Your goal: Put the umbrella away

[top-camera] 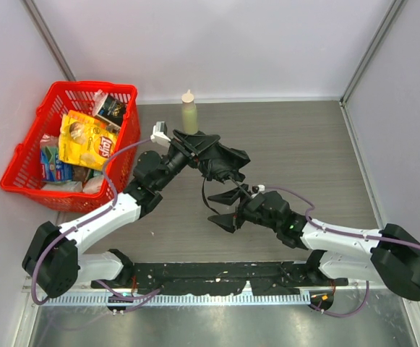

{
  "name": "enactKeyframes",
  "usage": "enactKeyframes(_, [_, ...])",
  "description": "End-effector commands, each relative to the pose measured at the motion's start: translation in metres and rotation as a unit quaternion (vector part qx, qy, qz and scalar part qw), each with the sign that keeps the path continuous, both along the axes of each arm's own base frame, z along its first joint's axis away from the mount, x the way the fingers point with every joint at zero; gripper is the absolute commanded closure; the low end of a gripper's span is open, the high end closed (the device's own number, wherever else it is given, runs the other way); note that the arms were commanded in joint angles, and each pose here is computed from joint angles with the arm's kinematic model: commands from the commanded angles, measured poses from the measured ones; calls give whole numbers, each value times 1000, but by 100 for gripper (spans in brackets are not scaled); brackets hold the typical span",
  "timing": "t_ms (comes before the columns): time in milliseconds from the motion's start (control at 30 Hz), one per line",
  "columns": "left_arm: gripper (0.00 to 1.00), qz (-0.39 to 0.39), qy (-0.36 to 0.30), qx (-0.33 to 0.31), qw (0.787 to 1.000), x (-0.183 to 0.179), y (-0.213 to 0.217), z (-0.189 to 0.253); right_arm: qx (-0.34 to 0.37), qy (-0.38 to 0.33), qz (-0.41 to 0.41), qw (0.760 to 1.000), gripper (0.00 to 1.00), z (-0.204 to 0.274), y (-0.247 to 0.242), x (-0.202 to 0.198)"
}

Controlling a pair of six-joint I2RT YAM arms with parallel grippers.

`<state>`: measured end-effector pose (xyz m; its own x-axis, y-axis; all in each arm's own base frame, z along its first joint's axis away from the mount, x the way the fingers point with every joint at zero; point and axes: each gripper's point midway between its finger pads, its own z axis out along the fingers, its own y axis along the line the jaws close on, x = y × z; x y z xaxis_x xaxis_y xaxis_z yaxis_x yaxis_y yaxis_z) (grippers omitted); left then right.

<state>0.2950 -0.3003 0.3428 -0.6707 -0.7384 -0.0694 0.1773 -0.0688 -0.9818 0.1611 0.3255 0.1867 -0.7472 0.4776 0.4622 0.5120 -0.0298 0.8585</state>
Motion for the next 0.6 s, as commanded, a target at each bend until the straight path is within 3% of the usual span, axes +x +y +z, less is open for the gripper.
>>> enactKeyframes(0, [100,1,-78,-57,995,-14,13,67,62,16,-25,998,25,38,3,7])
enactKeyframes(367, [100,-11,-72,-79,994,-19,14,73,95,17,-58,994,56,37,3,20])
enactKeyframes(533, [100,-15,-76,-86,993,-24,17,79,102,19,-56,993,61,33,9,23])
enactKeyframes(567, [100,-16,-75,-86,993,-25,16,79,100,19,-60,993,71,31,9,25])
